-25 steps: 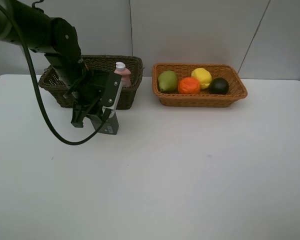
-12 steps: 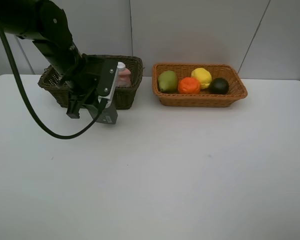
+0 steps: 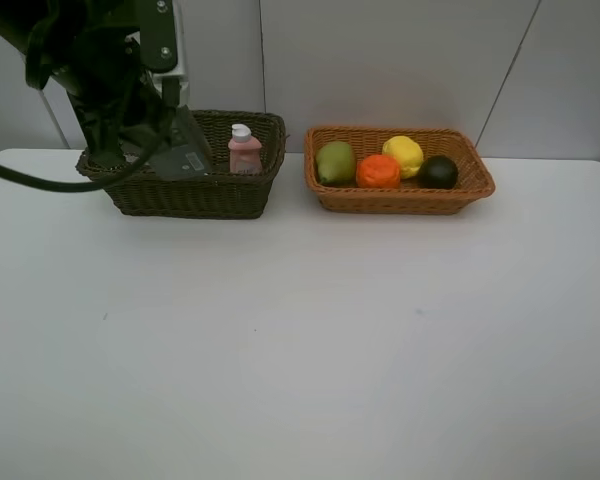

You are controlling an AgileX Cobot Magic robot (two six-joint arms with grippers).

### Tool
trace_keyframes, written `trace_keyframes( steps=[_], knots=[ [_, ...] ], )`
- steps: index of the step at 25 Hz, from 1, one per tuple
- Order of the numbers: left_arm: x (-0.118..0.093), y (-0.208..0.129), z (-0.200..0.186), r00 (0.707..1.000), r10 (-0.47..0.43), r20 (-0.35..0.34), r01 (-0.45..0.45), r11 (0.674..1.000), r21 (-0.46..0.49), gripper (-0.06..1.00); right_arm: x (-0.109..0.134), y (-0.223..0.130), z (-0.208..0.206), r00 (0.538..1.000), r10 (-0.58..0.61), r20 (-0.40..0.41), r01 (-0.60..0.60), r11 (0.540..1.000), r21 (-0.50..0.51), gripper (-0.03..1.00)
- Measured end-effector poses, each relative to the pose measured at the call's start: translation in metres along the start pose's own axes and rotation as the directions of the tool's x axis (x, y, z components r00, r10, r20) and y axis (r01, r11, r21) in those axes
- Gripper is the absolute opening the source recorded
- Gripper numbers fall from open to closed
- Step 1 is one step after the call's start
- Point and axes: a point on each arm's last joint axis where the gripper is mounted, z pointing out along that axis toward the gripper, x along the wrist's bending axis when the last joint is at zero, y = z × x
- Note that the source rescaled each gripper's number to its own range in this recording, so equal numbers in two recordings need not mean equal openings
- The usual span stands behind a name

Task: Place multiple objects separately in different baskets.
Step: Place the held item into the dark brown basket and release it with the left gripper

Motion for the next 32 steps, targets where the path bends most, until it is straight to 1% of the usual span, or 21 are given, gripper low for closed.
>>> trace_keyframes(
  steps=[2, 3, 4, 6, 9, 12, 14, 16, 21, 22, 28, 32],
  knots=[
    [0.007, -0.003, -0.006, 0.992, -0.116, -0.049, 0.115, 0.993, -0.022, 0.52, 0.0, 0.0, 0.0, 1.0, 0.0, 0.0, 0.0, 1.0, 0.0, 0.88],
    [0.011, -0.005, -0.008, 0.981, -0.179, -0.074, 0.176, 0.984, -0.038, 0.52, 0.0, 0.0, 0.0, 1.0, 0.0, 0.0, 0.0, 1.0, 0.0, 0.88],
    [0.015, -0.006, -0.01, 0.963, -0.254, -0.094, 0.25, 0.967, -0.058, 0.52, 0.0, 0.0, 0.0, 1.0, 0.0, 0.0, 0.0, 1.0, 0.0, 0.88],
    [0.022, -0.009, -0.011, 0.912, -0.391, -0.125, 0.381, 0.919, -0.1, 0.52, 0.0, 0.0, 0.0, 1.0, 0.0, 0.0, 0.0, 1.0, 0.0, 0.88],
    [0.033, -0.012, -0.011, 0.811, -0.562, -0.162, 0.535, 0.825, -0.185, 0.52, 0.0, 0.0, 0.0, 1.0, 0.0, 0.0, 0.0, 1.0, 0.0, 0.88],
    [0.043, -0.012, -0.005, 0.736, -0.651, -0.184, 0.6, 0.754, -0.267, 0.52, 0.0, 0.0, 0.0, 1.0, 0.0, 0.0, 0.0, 1.0, 0.0, 0.88],
    [0.047, -0.012, 0.002, 0.708, -0.68, -0.191, 0.617, 0.728, -0.3, 0.52, 0.0, 0.0, 0.0, 1.0, 0.0, 0.0, 0.0, 1.0, 0.0, 0.88],
    [0.05, -0.014, 0.014, 0.696, -0.691, -0.196, 0.624, 0.717, -0.311, 0.52, 0.0, 0.0, 0.0, 1.0, 0.0, 0.0, 0.0, 1.0, 0.0, 0.88],
    [0.054, -0.023, 0.059, 0.678, -0.709, -0.196, 0.653, 0.702, -0.284, 0.52, 0.0, 0.0, 0.0, 1.0, 0.0, 0.0, 0.0, 1.0, 0.0, 0.88],
    [0.054, -0.023, 0.059, 0.678, -0.709, -0.196, 0.653, 0.702, -0.284, 0.52, 0.0, 0.0, 0.0, 1.0, 0.0, 0.0, 0.0, 1.0, 0.0, 0.88],
    [0.054, -0.036, 0.109, 0.635, -0.747, -0.198, 0.693, 0.664, -0.281, 0.52, 0.0, 0.0, 0.0, 1.0, 0.0, 0.0, 0.0, 1.0, 0.0, 0.88],
    [0.052, -0.044, 0.132, 0.624, -0.755, -0.202, 0.705, 0.655, -0.271, 0.52, 0.0, 0.0, 0.0, 1.0, 0.0, 0.0, 0.0, 1.0, 0.0, 0.88]
  ],
)
